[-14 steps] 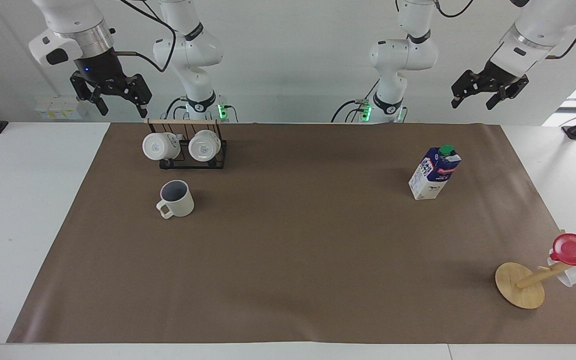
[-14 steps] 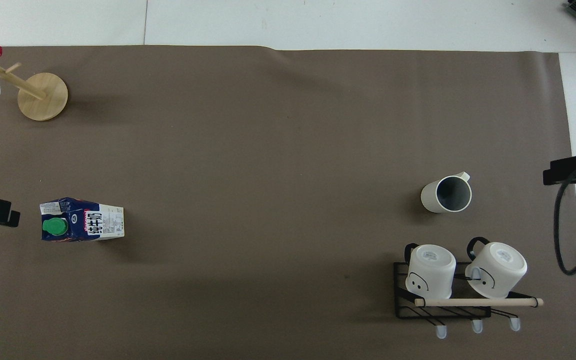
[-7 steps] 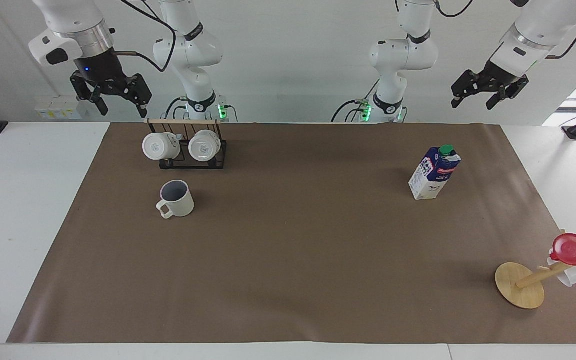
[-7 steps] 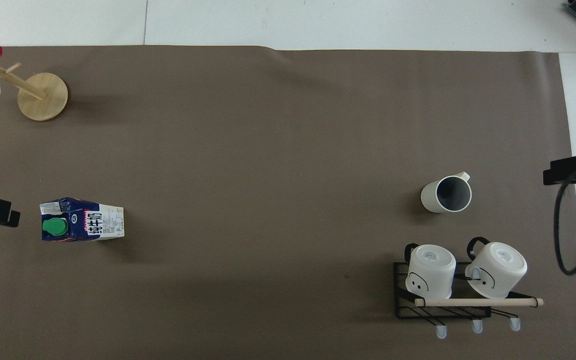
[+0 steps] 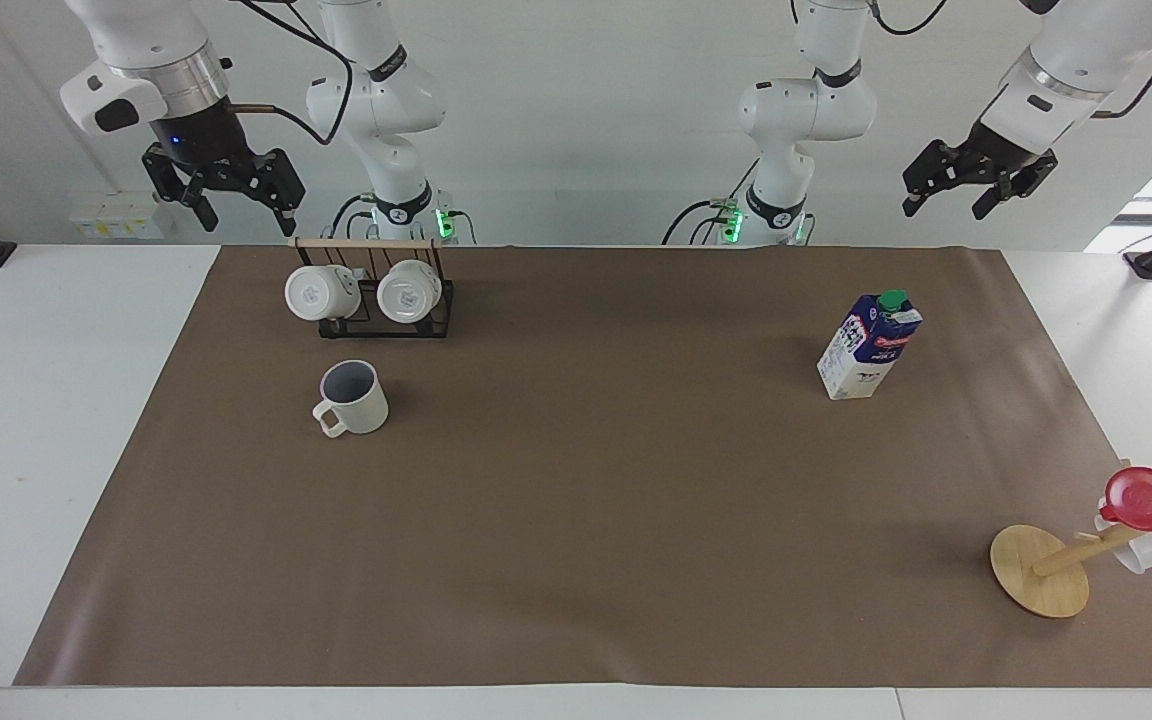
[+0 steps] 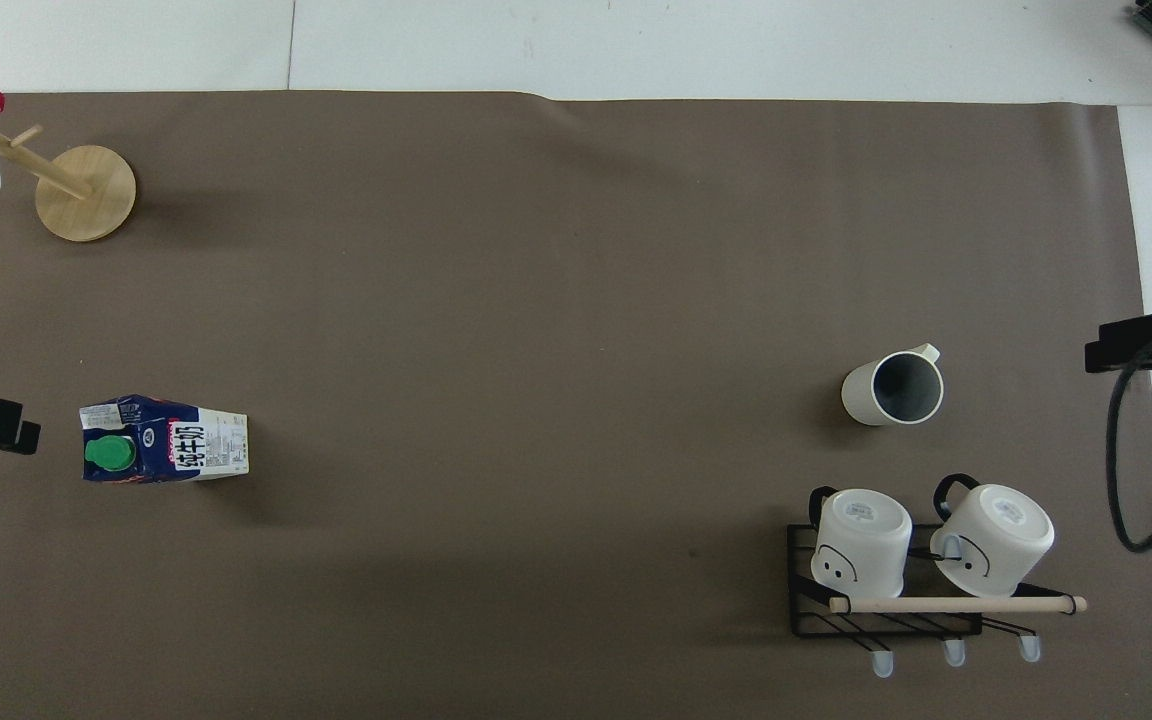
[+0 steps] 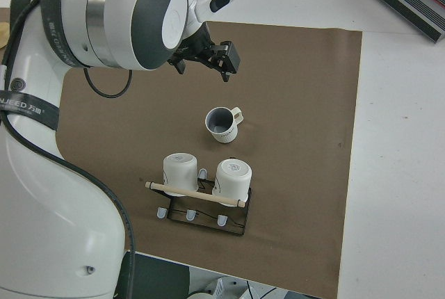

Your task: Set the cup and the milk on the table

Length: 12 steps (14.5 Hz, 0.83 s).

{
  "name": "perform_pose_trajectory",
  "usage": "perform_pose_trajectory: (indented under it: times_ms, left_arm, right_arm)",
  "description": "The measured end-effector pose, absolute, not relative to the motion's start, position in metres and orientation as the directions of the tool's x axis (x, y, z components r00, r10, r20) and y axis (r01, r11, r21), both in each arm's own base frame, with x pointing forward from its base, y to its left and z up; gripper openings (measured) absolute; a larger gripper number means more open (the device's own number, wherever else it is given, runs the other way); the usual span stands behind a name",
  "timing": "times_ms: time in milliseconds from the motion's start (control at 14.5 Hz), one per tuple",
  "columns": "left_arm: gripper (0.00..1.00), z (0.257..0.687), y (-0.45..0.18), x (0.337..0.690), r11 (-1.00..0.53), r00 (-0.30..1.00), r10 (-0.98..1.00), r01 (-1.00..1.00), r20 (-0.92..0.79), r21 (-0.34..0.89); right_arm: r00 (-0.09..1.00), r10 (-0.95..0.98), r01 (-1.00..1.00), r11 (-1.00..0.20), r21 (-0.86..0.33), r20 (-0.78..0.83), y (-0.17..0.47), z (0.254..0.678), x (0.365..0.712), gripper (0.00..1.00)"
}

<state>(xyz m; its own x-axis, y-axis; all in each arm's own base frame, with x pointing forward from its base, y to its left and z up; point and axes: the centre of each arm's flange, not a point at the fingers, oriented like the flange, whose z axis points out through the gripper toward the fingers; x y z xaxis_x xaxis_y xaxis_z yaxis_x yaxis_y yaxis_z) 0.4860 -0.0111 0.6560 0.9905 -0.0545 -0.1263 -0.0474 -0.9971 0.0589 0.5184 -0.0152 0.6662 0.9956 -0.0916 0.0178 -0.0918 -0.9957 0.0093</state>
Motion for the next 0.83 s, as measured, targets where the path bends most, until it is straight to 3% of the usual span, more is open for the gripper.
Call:
perform_pose_trajectory:
  times_ms: [829]
  left_arm:
    - [1.0, 0.656, -0.011, 0.486, -0.997, 0.99, -0.054, -0.047, -0.126, 0.059]
  right_arm:
    - [0.994, -0.109, -0.109, -0.994, 0.01, 0.009, -0.0145, 0.6623, 0.5181, 1.0]
